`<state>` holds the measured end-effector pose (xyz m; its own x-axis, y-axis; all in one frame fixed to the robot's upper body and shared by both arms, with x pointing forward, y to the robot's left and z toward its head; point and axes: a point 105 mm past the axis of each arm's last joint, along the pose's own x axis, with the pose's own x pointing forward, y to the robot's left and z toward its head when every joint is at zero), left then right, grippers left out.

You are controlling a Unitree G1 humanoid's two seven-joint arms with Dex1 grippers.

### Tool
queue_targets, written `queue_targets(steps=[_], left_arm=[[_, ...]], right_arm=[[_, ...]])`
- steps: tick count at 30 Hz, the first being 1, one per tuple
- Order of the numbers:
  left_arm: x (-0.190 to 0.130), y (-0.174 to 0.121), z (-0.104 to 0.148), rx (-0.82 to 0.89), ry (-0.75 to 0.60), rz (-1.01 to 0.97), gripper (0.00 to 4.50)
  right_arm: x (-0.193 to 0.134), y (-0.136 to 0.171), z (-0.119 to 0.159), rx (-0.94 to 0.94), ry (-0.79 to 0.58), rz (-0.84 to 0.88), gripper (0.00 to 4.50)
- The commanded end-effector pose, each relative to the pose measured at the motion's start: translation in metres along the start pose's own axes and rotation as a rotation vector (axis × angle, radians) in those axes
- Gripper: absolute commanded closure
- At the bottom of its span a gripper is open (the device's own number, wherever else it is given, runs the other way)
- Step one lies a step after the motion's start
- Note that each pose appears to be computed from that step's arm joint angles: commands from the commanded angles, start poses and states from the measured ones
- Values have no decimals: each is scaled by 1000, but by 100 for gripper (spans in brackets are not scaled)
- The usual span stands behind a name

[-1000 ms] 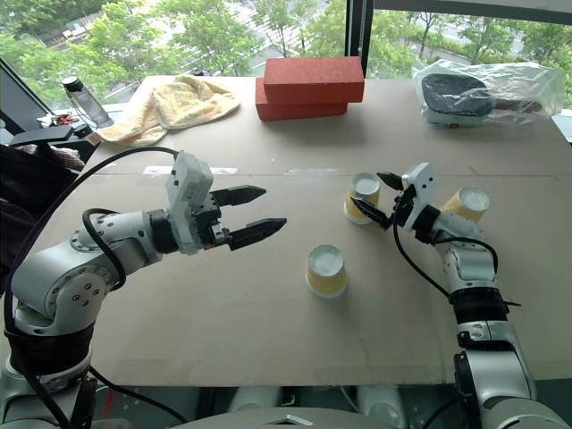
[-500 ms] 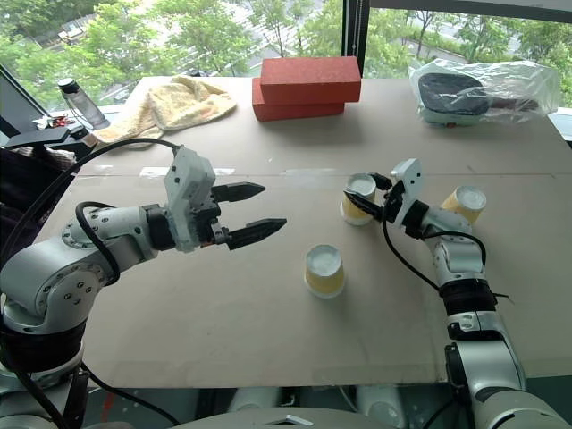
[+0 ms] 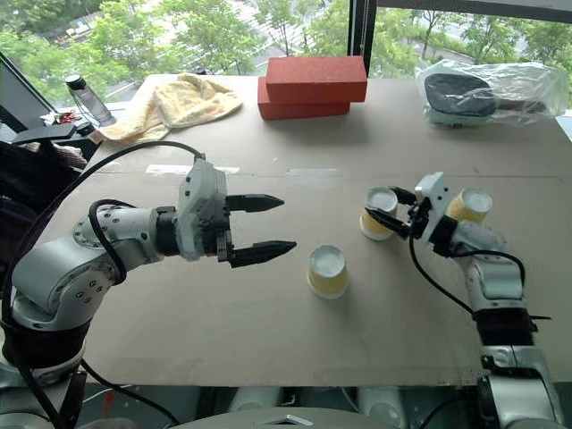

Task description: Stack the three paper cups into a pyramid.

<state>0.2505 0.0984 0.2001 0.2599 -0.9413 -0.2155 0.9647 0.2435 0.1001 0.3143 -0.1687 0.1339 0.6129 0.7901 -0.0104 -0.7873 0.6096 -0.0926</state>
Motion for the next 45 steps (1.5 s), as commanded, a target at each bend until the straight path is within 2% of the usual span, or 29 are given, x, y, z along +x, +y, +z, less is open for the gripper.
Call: queue_targets(steps=[1,5,10,15,20,21,22,24,32,37,39,43,45], left_arm=[[-1,-20,1,59,-6,-171,0],[-3,-27,-6,117,27,-279,0],[-2,-26,-9,152,53,-330,0],[-2,-23,-8,165,55,-335,0],[-3,-22,-6,170,58,-341,0],[-3,-22,-6,171,59,-341,0],[-3,-21,-6,171,59,-341,0],[-2,-20,-6,172,61,-343,0],[-1,-18,-3,161,48,-356,0],[1,-13,6,131,0,-341,0],[4,-7,13,119,-37,-304,0],[14,9,28,103,-93,-218,0],[22,13,33,98,-94,-197,0]], right_arm=[[-19,21,11,9,-30,61,231],[-36,48,6,53,-28,156,231],[-32,75,5,55,-44,238,231],[-20,76,-1,-29,-56,214,231],[-17,78,-4,-35,-51,231,231],[-18,78,-4,-41,-50,236,131],[-18,79,-3,-46,-53,239,99],[-21,78,-1,-46,-62,238,7],[-47,78,15,-44,-76,216,3],[-71,66,37,-45,-144,62,3],[-81,47,46,-46,-194,-74,3],[-97,-17,48,-160,-156,-467,3],[-104,-42,54,-169,-182,-589,3]])
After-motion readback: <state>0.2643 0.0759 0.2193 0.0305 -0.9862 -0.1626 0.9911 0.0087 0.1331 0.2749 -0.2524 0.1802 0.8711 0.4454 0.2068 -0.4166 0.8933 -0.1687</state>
